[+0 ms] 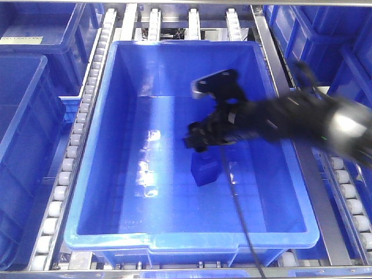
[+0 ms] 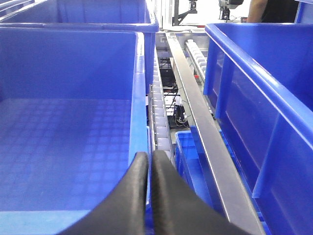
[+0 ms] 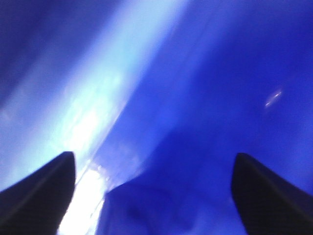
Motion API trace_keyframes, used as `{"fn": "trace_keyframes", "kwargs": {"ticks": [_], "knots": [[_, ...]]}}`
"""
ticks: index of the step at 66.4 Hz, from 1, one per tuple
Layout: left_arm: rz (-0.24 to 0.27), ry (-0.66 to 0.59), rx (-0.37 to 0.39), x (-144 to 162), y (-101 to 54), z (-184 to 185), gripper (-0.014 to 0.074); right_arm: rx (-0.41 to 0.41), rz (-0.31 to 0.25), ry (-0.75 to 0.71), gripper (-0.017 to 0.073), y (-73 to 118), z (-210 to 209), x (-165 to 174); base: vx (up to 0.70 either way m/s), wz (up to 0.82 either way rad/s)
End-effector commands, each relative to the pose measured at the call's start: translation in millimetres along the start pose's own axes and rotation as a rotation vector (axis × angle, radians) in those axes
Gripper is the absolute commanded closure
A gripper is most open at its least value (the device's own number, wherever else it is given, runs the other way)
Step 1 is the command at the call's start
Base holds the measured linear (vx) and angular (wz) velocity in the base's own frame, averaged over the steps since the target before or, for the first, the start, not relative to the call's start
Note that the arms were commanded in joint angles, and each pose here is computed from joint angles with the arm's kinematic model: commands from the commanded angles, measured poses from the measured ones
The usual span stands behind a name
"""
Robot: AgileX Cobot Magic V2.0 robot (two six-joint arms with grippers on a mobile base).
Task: Pour parts from conveyor to right shelf
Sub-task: 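Move the right gripper with the part down into the blue bin, then open the right gripper to release the part and withdraw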
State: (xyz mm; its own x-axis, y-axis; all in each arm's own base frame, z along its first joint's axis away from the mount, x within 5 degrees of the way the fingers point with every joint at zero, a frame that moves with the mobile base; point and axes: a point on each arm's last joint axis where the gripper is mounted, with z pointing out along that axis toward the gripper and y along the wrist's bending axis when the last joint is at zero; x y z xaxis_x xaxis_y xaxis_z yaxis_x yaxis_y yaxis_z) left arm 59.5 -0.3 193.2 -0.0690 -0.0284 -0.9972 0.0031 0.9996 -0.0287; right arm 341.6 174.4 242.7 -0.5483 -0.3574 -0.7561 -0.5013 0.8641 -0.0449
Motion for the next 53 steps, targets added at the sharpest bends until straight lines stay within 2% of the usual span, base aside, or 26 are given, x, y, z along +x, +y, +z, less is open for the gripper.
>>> {"fn": "trace_keyframes", "kwargs": {"ticks": [1,9,14,19,25,35,53], "knots": [[-0.017,-0.081,0.000,-12.9,-0.2,0.1,0.0600,0.034,-0.021,-0.271,0.0018,-1.4,-45.8,-16.0,0.00,0.00],[-0.017,-0.081,0.000,-12.9,-0.2,0.1,0.0600,0.048,-0.040,-0.350,0.0088,0.2,-77.0,6.2,0.00,0.00],[-0.017,-0.081,0.000,-12.9,-0.2,0.1,0.0600,0.052,-0.040,-0.380,0.0190,1.4,-96.2,22.0,0.00,0.00],[-0.017,-0.081,0.000,-12.9,-0.2,0.1,0.0600,0.059,-0.040,-0.403,0.0342,1.6,-116.0,35.7,0.00,0.00],[-0.017,-0.081,0.000,-12.9,-0.2,0.1,0.0600,0.076,-0.037,-0.439,0.0576,-0.1,-142.1,54.0,0.00,0.00],[-0.017,-0.081,0.000,-12.9,-0.2,0.1,0.0600,0.123,0.012,-0.500,0.0570,-6.4,-176.8,86.6,0.00,0.00],[-0.017,-0.081,0.000,-12.9,-0.2,0.1,0.0600,0.311,0.077,-0.629,0.0567,-19.9,-233.4,136.6,0.00,0.00]]}}
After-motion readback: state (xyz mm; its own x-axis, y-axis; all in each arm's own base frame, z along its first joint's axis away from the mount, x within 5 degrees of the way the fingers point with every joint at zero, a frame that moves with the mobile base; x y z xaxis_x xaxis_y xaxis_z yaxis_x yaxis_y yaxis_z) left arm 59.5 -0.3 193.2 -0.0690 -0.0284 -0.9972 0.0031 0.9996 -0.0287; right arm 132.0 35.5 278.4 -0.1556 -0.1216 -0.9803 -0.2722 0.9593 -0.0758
